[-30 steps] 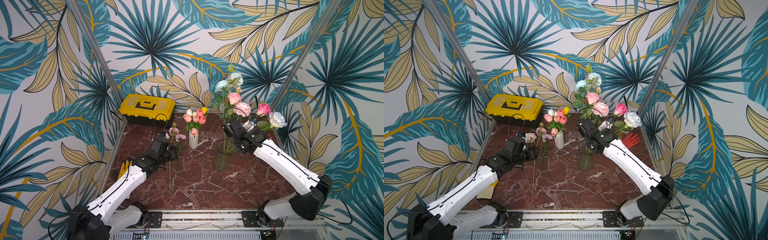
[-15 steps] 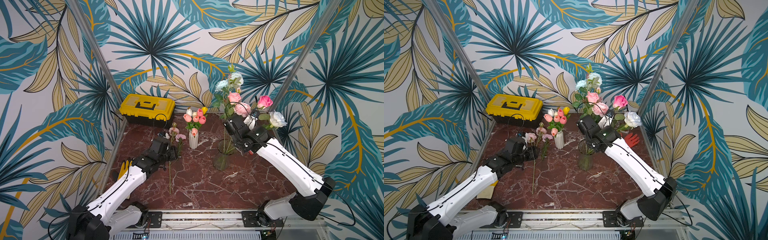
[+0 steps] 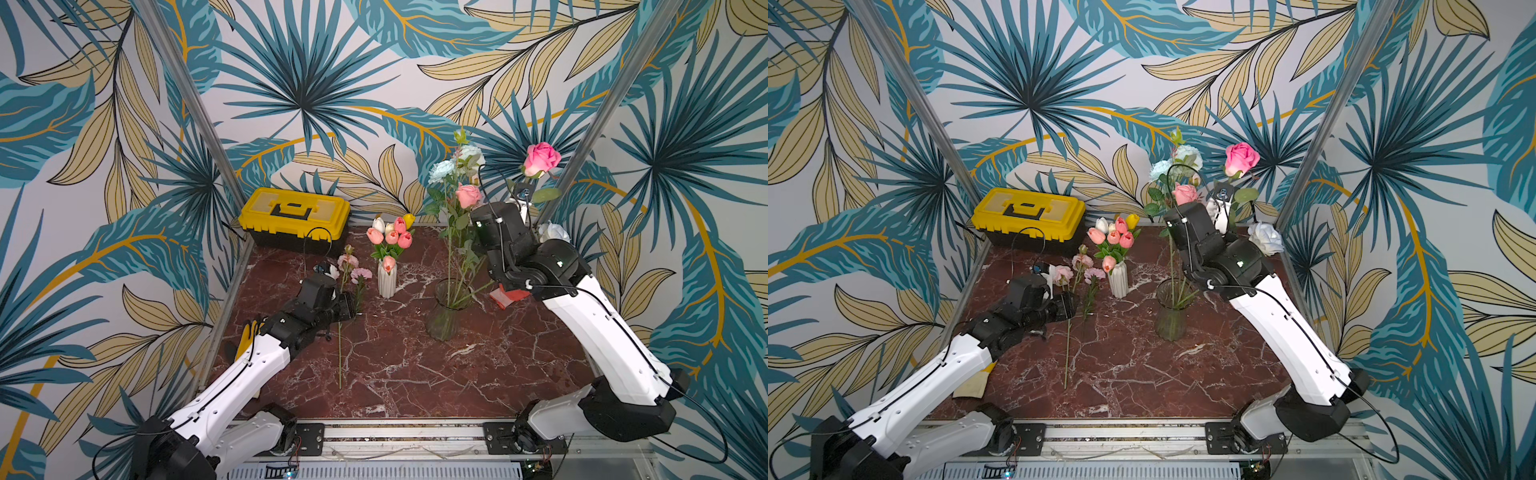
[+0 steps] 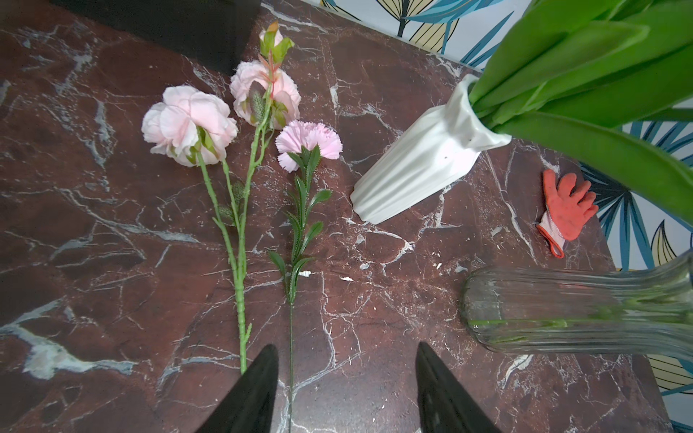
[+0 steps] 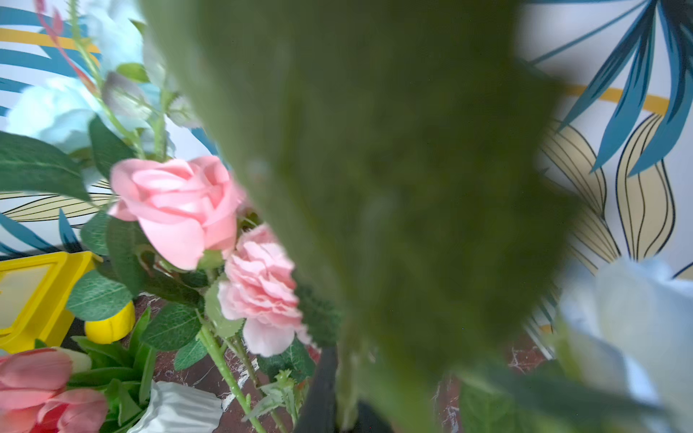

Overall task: Pick out pink flowers from the vase
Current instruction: Pick up the flower from the vase, then place the flower at the center of the board.

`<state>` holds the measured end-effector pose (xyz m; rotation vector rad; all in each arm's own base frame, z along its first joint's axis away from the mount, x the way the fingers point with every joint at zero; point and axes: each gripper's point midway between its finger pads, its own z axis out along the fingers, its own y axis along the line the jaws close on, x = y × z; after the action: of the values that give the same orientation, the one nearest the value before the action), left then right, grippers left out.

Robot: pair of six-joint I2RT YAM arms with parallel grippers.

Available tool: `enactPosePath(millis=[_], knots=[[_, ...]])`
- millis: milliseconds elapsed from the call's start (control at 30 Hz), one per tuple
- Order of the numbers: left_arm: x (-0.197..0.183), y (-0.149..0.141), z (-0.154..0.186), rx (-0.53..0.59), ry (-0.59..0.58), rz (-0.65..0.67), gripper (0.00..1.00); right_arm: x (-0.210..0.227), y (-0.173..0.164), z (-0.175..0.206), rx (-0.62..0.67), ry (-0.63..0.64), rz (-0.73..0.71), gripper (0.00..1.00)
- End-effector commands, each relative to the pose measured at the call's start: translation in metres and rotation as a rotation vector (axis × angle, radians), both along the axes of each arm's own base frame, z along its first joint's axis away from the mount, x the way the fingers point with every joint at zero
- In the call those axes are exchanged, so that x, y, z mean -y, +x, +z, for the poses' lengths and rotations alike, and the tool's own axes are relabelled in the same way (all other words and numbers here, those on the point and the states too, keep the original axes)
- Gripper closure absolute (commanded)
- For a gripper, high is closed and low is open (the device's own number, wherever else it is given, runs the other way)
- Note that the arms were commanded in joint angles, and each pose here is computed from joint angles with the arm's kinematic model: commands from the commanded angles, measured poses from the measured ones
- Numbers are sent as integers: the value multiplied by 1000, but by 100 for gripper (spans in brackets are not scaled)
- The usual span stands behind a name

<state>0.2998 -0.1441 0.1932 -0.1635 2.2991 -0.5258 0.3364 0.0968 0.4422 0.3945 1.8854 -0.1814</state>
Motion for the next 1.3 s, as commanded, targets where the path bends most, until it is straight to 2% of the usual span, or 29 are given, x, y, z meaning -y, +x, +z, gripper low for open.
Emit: enactPosePath(millis=[0,200,400,633,833,933,1067,1267], knots=[[-5,0,1,32,13,4,40,3,-13,24,0,-69,88,100],[-8,1,6,50,18,10,39,-19,-31,63,86,14,330,100],[-14,-1,20,108,41,13,39,-42,-46,82,125,74,523,100],[-22,-9,65,256,-34,46,40,-61,-52,90,175,97,640,100],[-23,-11,92,318,-9,18,40,-74,-54,103,231,102,715,100],[-12,-14,107,348,-18,-56,38,-86,-55,110,254,129,770,100],[16,-25,126,418,-44,-253,36,-117,-56,109,277,195,908,100],[52,-40,145,536,-137,-471,36,-163,-41,54,201,272,1043,100]])
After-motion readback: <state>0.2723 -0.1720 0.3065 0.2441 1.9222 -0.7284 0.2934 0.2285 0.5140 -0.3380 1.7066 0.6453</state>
